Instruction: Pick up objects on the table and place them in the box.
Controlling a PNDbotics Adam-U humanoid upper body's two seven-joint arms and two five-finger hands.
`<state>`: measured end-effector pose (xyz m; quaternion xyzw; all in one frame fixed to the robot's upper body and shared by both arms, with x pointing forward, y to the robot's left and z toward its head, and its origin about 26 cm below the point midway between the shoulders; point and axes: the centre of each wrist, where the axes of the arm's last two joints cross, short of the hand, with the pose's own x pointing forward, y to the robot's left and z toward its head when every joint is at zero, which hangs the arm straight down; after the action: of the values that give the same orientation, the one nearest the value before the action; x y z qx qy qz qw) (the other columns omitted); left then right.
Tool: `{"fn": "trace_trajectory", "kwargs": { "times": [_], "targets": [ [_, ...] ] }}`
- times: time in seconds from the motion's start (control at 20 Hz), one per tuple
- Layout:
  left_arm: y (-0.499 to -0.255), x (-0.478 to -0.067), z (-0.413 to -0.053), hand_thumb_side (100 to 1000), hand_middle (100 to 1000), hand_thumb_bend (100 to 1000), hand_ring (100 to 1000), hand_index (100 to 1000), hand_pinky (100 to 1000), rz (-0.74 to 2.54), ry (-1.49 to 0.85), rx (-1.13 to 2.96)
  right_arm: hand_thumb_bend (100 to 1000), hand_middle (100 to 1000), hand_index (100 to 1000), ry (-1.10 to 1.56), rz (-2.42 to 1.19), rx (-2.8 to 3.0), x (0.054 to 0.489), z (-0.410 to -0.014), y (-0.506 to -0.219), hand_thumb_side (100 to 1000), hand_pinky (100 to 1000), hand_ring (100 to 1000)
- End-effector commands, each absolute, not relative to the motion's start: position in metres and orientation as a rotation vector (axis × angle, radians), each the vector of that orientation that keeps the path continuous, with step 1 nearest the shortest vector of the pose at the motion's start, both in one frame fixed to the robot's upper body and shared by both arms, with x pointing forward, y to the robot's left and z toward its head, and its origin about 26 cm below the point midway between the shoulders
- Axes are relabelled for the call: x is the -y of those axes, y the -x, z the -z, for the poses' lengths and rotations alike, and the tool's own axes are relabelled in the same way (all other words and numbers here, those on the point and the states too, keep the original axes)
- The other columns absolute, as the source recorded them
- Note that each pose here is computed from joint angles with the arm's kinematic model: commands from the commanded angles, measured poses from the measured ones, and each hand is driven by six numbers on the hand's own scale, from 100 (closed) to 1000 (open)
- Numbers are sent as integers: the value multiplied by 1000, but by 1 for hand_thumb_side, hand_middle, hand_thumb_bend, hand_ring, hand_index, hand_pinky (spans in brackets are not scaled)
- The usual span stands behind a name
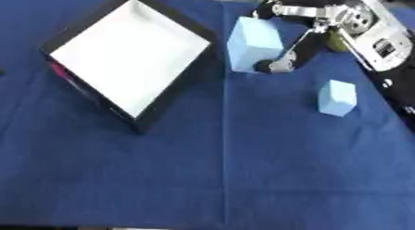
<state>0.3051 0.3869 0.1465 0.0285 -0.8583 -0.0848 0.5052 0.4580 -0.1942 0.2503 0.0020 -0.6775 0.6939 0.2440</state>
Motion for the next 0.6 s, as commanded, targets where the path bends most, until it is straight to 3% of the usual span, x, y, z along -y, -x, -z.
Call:
{"fn": "trace_trajectory", "kwargs": {
  "times": [0.05, 0.25, 0.3, 0.35, 0.6],
  "targets": [
    [-303, -392, -154, 645, 719, 100, 777, 645, 557, 220, -91, 2090, 100, 319, 563, -31, -2164, 1881, 195, -280, -453, 234, 966, 525],
    [-301, -395, -151, 645, 720, 100, 779, 645, 557, 182, -109, 2094, 100, 322, 562, -87, -2076, 2154, 164, -324, -448, 241, 945, 526],
    [-300, -397, -151, 645, 720, 100, 779, 645, 558, 176, -116, 2092, 100, 326, 561, -103, -2059, 2179, 159, -331, -450, 528, 940, 525],
    [-300, -398, -150, 646, 721, 100, 779, 646, 558, 168, -124, 2091, 100, 321, 561, -117, -2037, 2208, 153, -338, -451, 234, 934, 525],
    [-299, -399, -150, 648, 721, 100, 780, 646, 557, 149, -136, 2097, 100, 319, 570, -142, -1923, 2293, 119, -364, -460, 235, 919, 524]
  ]
}}
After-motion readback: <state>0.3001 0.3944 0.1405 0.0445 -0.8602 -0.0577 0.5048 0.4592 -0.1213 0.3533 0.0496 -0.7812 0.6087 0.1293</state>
